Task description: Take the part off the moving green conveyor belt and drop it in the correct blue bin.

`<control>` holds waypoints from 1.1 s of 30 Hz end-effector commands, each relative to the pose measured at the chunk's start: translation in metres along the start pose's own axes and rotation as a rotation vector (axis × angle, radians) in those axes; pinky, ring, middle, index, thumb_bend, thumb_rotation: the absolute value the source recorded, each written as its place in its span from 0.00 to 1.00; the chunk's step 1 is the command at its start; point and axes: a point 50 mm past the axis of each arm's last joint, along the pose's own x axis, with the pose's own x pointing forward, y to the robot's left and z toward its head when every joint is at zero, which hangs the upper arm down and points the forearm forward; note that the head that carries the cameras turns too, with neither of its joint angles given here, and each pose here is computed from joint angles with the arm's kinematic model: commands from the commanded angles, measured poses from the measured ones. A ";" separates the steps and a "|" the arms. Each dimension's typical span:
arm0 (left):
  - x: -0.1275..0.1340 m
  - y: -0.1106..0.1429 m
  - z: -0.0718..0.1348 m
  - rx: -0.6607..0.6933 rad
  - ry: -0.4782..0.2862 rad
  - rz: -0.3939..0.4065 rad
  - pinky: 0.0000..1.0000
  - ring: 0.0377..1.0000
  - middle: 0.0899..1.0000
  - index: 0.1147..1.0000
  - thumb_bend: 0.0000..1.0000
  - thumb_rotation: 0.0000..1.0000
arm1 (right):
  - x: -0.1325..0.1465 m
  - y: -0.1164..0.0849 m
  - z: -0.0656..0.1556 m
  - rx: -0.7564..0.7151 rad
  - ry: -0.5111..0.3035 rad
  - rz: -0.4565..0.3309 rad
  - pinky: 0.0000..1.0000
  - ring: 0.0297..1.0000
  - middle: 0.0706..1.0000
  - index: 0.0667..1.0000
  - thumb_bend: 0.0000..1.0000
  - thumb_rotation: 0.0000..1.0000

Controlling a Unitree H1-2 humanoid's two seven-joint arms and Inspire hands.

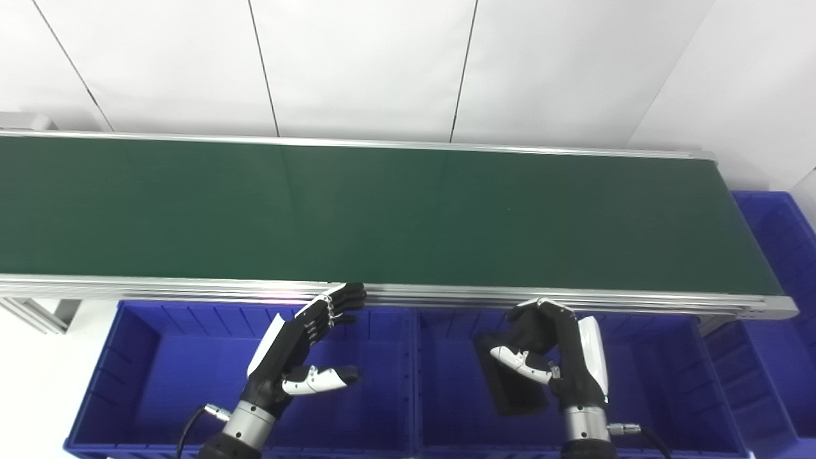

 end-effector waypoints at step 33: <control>-0.009 0.001 0.011 0.012 -0.045 0.003 0.83 0.86 0.87 0.87 0.83 0.68 | -0.030 -0.021 0.008 0.419 -0.212 0.384 0.87 0.90 0.90 0.95 1.00 0.45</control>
